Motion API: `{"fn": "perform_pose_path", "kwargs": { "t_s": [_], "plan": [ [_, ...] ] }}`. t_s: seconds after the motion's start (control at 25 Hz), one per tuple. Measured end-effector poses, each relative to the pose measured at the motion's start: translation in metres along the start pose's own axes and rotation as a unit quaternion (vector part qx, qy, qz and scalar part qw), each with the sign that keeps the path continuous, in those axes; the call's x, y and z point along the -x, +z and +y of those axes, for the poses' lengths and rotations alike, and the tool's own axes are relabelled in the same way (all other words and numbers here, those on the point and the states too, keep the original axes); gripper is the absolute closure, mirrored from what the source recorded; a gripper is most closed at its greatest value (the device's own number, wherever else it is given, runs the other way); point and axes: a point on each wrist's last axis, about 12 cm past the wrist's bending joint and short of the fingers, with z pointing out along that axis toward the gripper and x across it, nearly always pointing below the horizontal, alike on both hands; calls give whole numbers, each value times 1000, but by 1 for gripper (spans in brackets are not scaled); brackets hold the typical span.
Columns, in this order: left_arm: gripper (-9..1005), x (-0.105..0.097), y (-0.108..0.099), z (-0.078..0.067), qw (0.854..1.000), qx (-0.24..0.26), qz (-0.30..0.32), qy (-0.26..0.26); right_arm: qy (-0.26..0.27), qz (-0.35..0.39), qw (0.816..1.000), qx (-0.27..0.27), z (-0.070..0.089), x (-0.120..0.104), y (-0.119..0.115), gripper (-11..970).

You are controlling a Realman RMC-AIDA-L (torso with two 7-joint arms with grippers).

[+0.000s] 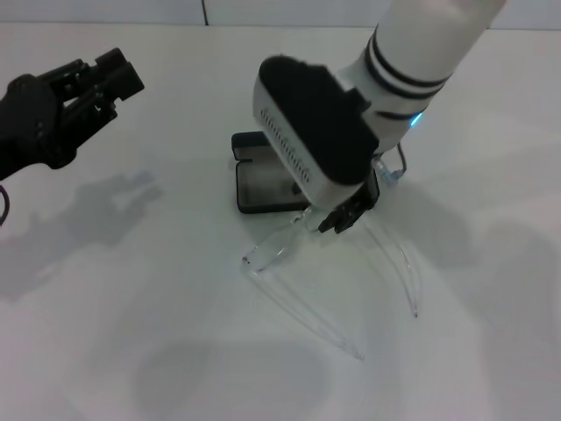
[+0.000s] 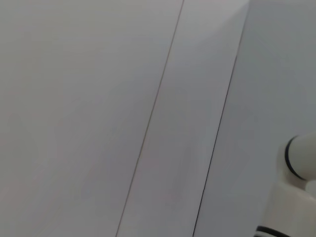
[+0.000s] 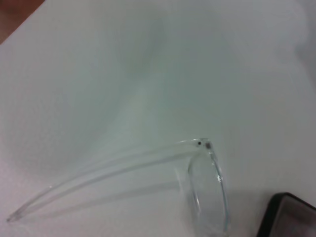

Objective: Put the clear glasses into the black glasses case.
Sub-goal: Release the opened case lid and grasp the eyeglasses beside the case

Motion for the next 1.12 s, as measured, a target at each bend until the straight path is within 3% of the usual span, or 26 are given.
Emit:
{"fn": "perform_pose_path", "kwargs": {
  "t_s": [0.36, 1.12],
  "plan": [
    [745, -4, -3, 0, 1000, 6, -4, -8, -28, 2, 1000, -11, 3, 7, 12, 405],
    [753, -12, -1, 1, 1000, 9, -8, -14, -27, -29, 999, 0, 10, 4, 28, 429]
  ]
}}
